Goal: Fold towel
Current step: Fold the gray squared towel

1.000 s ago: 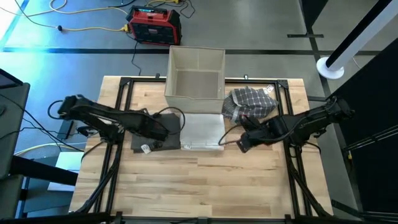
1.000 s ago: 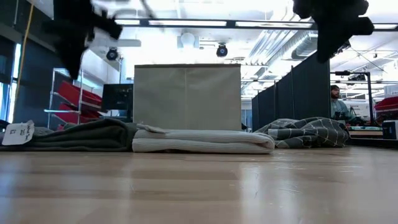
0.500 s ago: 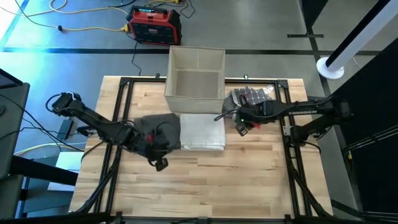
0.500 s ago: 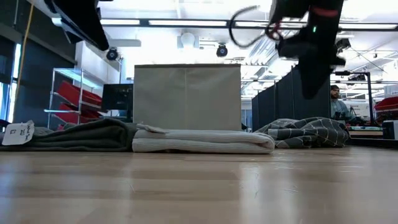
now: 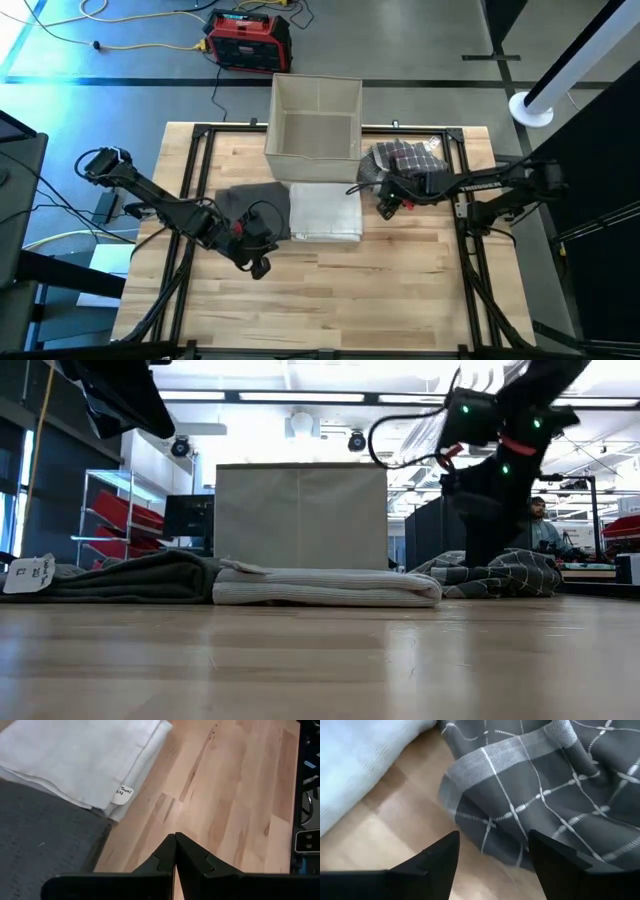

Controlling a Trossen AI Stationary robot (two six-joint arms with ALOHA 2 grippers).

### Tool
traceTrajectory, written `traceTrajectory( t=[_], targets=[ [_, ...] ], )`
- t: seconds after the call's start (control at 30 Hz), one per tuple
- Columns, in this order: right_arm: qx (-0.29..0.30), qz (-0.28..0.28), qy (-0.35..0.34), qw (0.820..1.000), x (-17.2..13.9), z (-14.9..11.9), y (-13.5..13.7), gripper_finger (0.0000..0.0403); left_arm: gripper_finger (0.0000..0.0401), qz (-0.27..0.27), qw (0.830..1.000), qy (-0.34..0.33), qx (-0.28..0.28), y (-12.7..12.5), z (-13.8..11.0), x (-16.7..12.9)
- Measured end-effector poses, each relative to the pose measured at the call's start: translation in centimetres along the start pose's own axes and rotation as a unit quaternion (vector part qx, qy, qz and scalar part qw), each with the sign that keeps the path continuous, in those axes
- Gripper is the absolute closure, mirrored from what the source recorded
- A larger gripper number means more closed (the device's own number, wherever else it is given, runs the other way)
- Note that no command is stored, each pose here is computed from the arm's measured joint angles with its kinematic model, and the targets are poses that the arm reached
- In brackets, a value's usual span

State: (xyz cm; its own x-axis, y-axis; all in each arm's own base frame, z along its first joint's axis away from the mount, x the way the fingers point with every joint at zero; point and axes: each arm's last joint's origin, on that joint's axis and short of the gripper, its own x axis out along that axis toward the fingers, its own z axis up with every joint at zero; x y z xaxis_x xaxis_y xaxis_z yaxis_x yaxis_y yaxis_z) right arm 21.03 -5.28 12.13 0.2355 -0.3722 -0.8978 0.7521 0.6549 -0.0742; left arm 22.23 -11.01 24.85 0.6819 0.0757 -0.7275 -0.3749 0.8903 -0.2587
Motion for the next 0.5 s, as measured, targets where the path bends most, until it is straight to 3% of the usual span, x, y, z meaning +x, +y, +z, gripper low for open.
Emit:
traceTrajectory(
  t=[0.1, 0.23, 0.3, 0.5],
  targets=[
    [-0.011, 0.010, 0.025, 1.000, 0.8, -0.3, 0.3, 0.0265, 0.0401, 0.011, 1.000, -0.012, -0.002, 0.1, 0.2, 0.0],
    [0.003, 0.027, 0.041, 0.999, 0.4, -0.6, 0.7, 0.0382, 0.0401, 0.019, 1.000, -0.021, -0.004, 0.2, 0.3, 0.1],
    [-0.003, 0.048, 0.066, 0.997, -1.0, -0.8, 1.1, 0.0390, 0.0401, 0.019, 1.000, -0.021, -0.004, 0.2, 0.3, 0.1],
    [-0.025, 0.066, 0.106, 0.992, -9.3, 0.9, 1.9, 0.0398, 0.0401, 0.019, 1.000, -0.020, -0.008, 0.2, 0.3, 0.1]
  ],
)
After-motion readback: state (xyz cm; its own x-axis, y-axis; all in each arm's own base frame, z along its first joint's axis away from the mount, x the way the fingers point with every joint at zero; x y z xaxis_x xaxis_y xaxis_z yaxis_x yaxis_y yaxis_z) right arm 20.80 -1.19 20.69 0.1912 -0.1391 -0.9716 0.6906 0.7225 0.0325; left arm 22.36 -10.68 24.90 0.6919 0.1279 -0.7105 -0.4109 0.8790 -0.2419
